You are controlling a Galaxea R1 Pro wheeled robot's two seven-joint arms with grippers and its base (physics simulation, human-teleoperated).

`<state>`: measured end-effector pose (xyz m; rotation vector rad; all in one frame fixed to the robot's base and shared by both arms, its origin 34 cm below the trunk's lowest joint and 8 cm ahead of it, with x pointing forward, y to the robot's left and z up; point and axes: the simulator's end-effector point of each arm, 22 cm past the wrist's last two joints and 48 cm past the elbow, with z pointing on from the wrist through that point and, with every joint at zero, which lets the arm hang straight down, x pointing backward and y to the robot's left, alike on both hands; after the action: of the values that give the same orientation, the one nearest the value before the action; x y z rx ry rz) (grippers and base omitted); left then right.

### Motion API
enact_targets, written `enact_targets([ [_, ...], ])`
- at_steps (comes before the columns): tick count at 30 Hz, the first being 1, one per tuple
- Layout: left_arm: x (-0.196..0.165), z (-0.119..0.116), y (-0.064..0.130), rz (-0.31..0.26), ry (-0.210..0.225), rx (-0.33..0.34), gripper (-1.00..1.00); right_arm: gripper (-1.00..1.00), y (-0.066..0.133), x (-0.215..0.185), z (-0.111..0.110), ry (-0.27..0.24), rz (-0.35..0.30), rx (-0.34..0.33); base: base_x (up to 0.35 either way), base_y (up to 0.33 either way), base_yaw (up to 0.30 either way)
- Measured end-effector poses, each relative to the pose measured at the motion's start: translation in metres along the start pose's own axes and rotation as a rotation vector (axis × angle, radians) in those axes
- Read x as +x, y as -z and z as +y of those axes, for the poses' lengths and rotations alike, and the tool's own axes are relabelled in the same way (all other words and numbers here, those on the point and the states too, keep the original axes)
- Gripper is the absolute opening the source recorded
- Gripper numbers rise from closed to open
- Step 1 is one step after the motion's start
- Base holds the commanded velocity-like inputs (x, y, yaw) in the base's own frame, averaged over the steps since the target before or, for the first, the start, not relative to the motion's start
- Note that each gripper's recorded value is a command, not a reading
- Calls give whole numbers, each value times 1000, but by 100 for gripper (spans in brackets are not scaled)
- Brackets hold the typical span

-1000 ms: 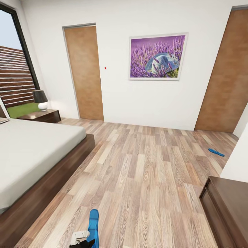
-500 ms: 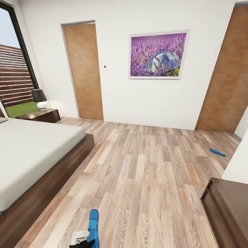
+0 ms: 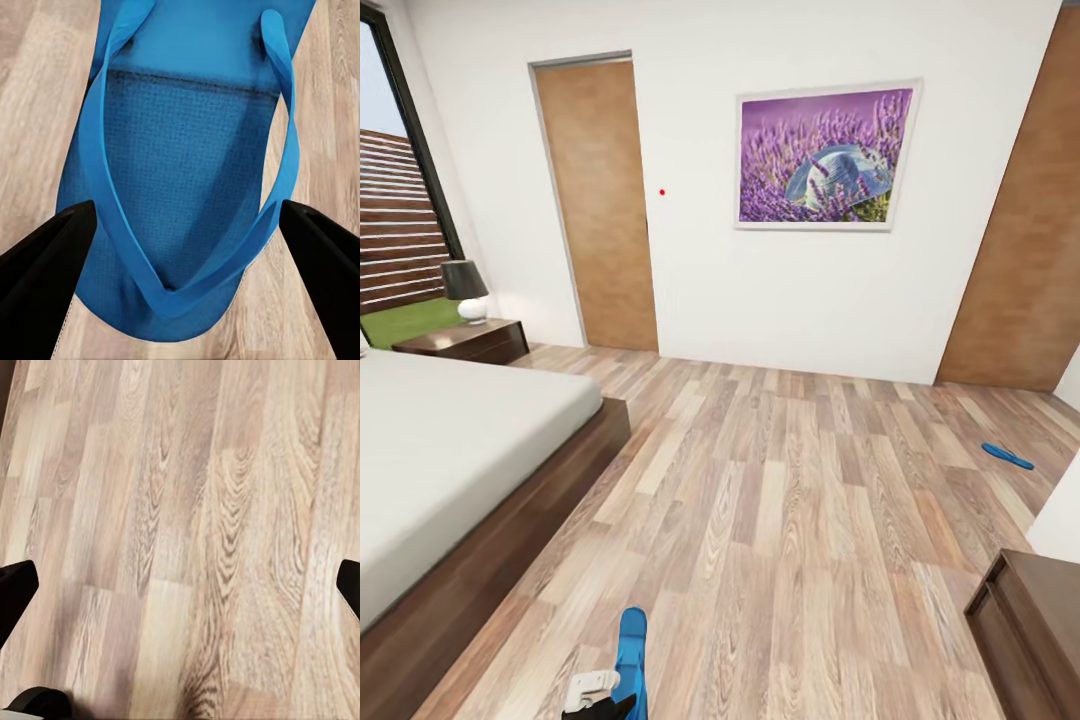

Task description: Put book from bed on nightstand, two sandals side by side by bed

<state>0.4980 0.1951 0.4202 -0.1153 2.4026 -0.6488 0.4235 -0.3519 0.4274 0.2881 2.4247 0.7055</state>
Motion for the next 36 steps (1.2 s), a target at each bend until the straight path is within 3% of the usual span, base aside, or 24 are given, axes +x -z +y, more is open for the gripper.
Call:
enact_targets([
  [13, 0, 0, 0, 0, 0, 0, -100, 100, 0, 1, 0, 3, 4, 0, 318, 0, 0],
  [20, 0, 0, 0, -1, 0, 0, -100, 100, -1, 2, 0, 3, 6, 0, 62, 0, -53],
  [22, 1, 0, 0, 2, 0, 0, -100, 100, -10, 15, 13, -17, 19, -19, 4, 0, -15],
  [24, 10, 2, 0, 19, 3, -4, -100, 100, -36, 50, 47, -72, 47, -45, 2, 0, -5],
  [27, 15, 3, 1, 30, 6, -8, -100, 100, -52, 71, 42, -78, 51, 75, 0, 0, -2],
  [29, 16, 4, 1, 32, 6, -9, -100, 100, -53, 73, 38, -78, 52, 106, 0, 0, 0],
  [36, 40, 13, 6, 66, 21, -32, -100, 100, -54, 77, 35, -78, 59, 134, 0, 0, 0],
])
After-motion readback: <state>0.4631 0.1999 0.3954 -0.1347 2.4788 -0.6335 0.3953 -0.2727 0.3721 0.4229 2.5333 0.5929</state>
